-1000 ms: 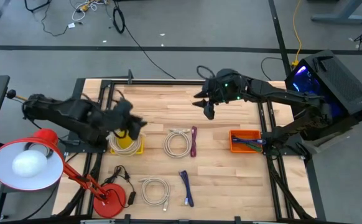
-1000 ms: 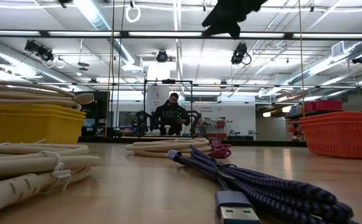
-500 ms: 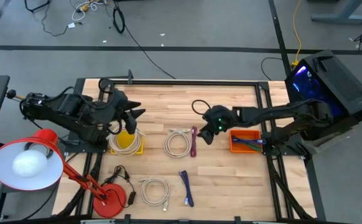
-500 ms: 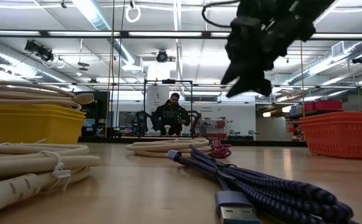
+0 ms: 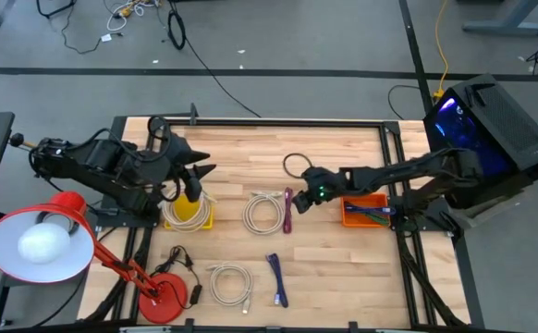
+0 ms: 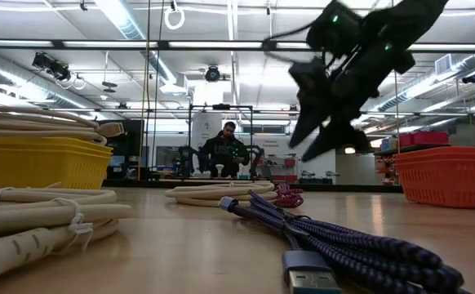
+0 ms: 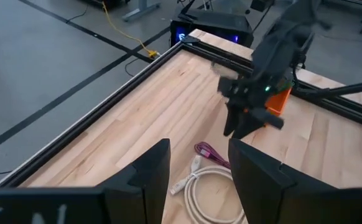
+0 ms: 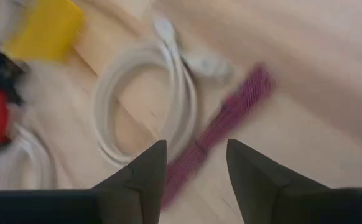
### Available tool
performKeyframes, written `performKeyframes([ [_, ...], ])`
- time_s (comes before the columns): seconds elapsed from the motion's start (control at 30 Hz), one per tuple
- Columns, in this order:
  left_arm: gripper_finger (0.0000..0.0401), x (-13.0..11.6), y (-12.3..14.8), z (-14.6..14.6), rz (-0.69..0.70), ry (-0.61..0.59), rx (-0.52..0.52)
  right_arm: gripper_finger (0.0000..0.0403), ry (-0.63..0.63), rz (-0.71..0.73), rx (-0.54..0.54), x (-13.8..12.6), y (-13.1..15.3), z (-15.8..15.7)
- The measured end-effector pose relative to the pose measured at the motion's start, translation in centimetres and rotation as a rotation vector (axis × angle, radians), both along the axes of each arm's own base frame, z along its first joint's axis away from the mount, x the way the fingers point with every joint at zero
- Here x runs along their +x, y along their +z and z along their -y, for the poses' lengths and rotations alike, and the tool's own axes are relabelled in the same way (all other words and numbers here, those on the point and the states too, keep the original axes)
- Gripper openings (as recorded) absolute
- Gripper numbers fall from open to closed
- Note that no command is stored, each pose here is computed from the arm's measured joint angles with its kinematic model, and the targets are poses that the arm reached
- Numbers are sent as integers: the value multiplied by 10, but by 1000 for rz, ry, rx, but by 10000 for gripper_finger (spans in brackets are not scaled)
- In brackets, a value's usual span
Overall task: Pick & Place USB Port
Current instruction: Put the black and pink charger cable into the orange bin
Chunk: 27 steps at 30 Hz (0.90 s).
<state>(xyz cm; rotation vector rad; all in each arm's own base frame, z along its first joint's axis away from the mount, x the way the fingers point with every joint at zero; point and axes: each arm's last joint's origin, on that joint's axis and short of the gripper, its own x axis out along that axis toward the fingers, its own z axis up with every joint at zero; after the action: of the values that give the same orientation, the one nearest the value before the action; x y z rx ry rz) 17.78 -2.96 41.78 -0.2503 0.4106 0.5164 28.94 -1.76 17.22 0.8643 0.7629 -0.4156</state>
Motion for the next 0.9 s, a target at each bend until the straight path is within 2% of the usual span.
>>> performKeyframes([
  [0.13,169,0,0,0,-4,-13,-7,168,57,-80,55,15,-22,-1],
  [0.27,169,0,0,0,-6,-17,-10,168,58,-73,48,25,-24,4],
  [0.53,169,0,0,1,-7,-23,-14,168,20,-110,47,25,-30,16],
  [0.9,169,0,-1,0,-14,-22,-4,168,2,-85,80,35,-46,18],
])
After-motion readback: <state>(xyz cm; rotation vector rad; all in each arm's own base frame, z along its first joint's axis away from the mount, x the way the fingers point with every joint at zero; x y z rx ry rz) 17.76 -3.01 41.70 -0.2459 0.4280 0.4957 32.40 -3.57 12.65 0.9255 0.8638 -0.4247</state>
